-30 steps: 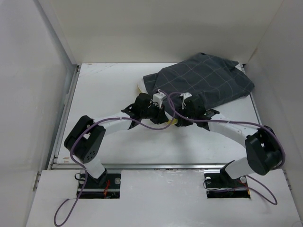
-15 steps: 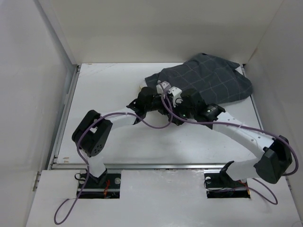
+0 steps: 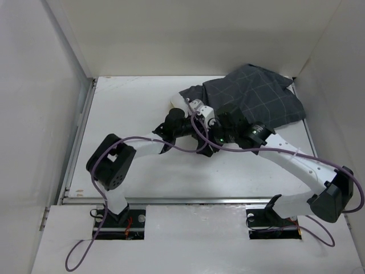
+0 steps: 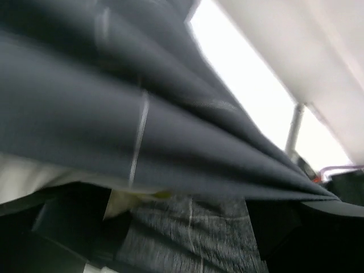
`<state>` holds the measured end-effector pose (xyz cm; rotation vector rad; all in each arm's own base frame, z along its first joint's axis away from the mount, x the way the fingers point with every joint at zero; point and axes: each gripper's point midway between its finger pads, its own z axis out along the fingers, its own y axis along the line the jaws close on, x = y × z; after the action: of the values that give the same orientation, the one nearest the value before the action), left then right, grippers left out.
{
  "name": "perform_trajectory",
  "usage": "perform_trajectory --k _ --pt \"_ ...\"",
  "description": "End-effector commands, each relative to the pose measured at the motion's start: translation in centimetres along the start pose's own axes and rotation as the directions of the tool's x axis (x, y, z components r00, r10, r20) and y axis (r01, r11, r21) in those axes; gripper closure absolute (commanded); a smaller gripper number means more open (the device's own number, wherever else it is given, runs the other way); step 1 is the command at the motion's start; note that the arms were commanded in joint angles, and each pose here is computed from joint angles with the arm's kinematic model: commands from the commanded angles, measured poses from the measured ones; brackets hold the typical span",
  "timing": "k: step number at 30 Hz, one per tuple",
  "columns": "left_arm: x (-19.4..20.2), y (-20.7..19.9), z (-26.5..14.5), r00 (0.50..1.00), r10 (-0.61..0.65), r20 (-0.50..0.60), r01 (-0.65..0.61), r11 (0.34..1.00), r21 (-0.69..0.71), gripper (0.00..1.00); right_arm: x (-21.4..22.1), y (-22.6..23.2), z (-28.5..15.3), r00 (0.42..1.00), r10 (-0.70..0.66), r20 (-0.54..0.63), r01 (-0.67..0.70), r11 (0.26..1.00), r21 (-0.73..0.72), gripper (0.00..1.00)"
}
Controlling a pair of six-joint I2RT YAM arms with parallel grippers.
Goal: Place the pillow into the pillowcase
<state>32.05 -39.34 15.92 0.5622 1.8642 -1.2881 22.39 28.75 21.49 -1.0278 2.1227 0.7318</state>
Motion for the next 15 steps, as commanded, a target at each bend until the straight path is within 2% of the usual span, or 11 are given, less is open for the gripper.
perform_trajectory --k 1,3,4,5,7,8,10,11,13,15 --pt "1.1 2.5 -4.5 0.997 -0.06 -0.044 0.051 0.98 -0.191 0.06 -2.2 3.1 -2.4 0.991 -0.104 0.08 0.111 0.99 -0.084 0.39" --pt "1.8 3.1 -7.2 0.998 -0.062 -0.032 0.051 0.955 -0.291 0.04 -1.9 2.3 -2.8 0.994 -0.087 0.069 0.09 0.995 -0.041 0.31" --pt "2.7 3.5 -8.4 0.995 -0.085 -0.051 0.062 0.936 -0.345 0.04 -2.1 1.6 -3.1 0.993 -0.089 0.076 0.089 0.996 0.004 0.22" --pt "1.2 3.6 -9.9 0.998 -0.059 -0.001 0.054 0.913 -0.405 0.03 -2.1 1.1 -3.1 0.993 -0.089 0.075 0.087 0.996 0.029 0.21" --pt "1.1 4.7 -11.9 0.999 -0.05 0.017 0.052 0.866 -0.497 0.01 -2.9 0.2 -3.5 0.992 -0.089 0.093 0.082 0.994 0.077 0.13" --pt "1.5 5.0 -12.8 0.998 -0.056 0.012 0.054 0.847 -0.528 0.01 -3.8 -0.5 -4.1 0.99 -0.088 0.114 0.076 0.991 0.111 0.02" --pt "1.0 5.6 -14.2 0.997 -0.068 0.044 0.081 0.821 -0.565 0.01 -4.6 -1.3 -4.0 0.988 -0.1 0.117 0.084 0.987 0.135 0.01" --pt "1.6 6.0 -14.7 0.993 -0.112 0.044 0.116 0.804 -0.584 0.02 -5.0 -2.2 -4.1 0.988 -0.095 0.12 0.074 0.983 0.17 0.01" --pt "2.1 6.5 -15.2 0.987 -0.156 0.047 0.152 0.781 -0.605 0.07 -6.2 -3.2 -3.5 0.987 -0.093 0.13 0.066 0.978 0.197 0.01" --pt "3.4 7.6 -16.0 0.968 -0.247 0.053 0.221 0.727 -0.65 0.31 -7.6 -4.6 -3.2 0.984 -0.081 0.16 0.039 0.968 0.249 0.01"
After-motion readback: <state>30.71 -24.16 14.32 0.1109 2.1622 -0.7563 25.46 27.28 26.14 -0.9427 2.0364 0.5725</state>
